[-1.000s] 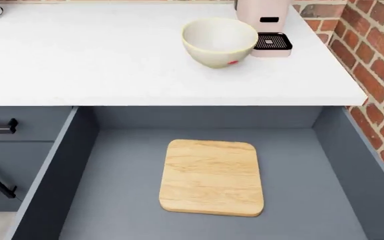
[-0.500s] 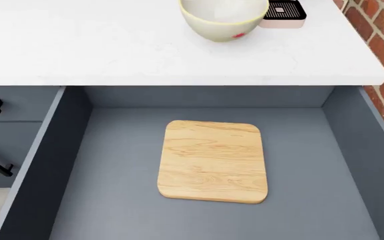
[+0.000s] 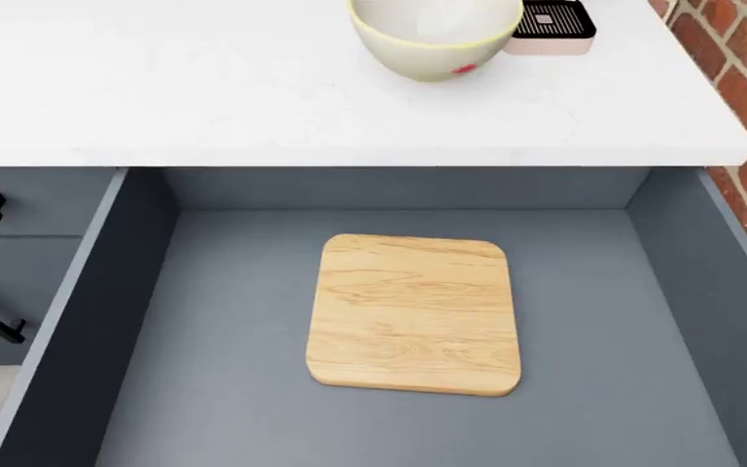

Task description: Place the bar in the bowl and close the drawer.

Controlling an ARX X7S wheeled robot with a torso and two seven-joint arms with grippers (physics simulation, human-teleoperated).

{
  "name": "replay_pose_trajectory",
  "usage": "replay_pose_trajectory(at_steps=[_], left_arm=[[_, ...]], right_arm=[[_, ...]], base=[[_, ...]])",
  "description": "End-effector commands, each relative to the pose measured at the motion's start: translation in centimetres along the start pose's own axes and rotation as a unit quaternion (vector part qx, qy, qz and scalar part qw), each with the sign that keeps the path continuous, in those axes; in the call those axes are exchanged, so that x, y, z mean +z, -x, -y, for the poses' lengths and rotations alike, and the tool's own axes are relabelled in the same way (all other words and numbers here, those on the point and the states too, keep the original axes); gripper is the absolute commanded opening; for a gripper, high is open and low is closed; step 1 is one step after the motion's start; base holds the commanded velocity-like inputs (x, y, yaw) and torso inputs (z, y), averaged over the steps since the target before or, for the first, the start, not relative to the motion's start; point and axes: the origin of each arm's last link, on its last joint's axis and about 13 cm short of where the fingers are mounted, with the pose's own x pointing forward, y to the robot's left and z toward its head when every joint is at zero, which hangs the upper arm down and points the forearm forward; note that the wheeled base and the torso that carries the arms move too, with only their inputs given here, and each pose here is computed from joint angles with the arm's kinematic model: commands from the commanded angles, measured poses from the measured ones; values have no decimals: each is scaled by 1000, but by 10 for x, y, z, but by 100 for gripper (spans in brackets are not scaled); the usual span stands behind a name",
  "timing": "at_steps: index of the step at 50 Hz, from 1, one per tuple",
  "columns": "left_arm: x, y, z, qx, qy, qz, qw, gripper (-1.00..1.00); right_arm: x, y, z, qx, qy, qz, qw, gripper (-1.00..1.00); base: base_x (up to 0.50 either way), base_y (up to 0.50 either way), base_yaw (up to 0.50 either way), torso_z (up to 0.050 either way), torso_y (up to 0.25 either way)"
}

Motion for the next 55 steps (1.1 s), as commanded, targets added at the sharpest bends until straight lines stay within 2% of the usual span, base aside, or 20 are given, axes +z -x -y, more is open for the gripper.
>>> replay_pose_trajectory(at_steps=[1, 9, 32, 43, 55], left_arm=[[10, 5, 0, 5, -4, 8, 1000, 100], [20, 13, -1, 14, -12, 22, 1000, 100], [13, 7, 1, 17, -10, 15, 1000, 100], [17, 10, 1, 14, -2, 17, 1000, 100], [18, 11, -1, 13, 0, 18, 1000, 100]], right_arm=[[15, 8, 2, -5, -7, 34, 999, -100], [20, 12, 1, -6, -3, 34, 999, -100], [16, 9, -2, -4, 1, 26, 1000, -100], [26, 13, -3, 35, -67, 76, 994, -100], [33, 14, -4, 43, -89, 119, 988, -100]], base=[[0, 0, 0, 0, 0], [0, 0, 0, 0, -10], [0, 0, 0, 0, -245], [0, 0, 0, 0, 0], [0, 0, 0, 0, 0]])
